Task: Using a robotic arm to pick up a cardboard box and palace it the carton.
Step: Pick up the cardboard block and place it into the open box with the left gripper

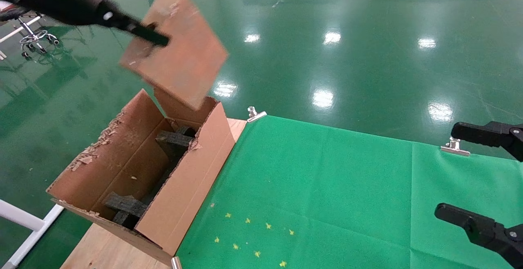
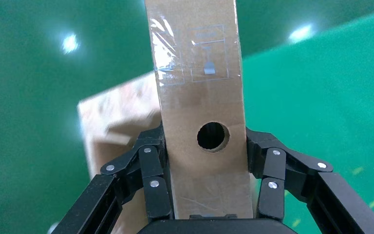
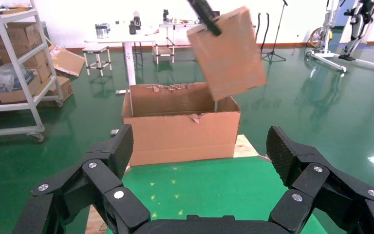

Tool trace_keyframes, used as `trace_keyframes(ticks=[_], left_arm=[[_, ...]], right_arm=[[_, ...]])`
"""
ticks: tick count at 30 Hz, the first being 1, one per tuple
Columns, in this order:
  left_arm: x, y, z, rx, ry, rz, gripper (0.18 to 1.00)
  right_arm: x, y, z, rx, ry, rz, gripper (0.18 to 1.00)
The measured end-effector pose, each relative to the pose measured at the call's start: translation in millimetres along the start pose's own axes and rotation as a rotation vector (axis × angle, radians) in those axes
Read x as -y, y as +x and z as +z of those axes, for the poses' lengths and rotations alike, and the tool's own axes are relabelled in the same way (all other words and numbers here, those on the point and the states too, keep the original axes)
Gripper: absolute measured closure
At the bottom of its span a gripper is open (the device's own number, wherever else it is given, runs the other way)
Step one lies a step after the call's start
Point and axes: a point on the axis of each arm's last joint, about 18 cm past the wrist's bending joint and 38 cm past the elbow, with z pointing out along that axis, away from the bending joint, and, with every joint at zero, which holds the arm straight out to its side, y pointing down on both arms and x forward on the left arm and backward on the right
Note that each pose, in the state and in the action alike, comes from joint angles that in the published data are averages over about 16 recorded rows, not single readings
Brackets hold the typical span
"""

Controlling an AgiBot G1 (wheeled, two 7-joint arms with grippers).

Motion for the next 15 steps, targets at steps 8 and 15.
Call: trace_keyframes(ticks=[8, 15], left_arm=[[-55, -42, 17, 0.032, -0.138, -0.019, 0.72], [-103, -60, 44, 0.023, -0.264, -0.043, 0.722]], right_arm=[[0, 0, 0, 0.0, 0.0, 0.0, 0.178], [0, 0, 0, 0.0, 0.0, 0.0, 0.178]])
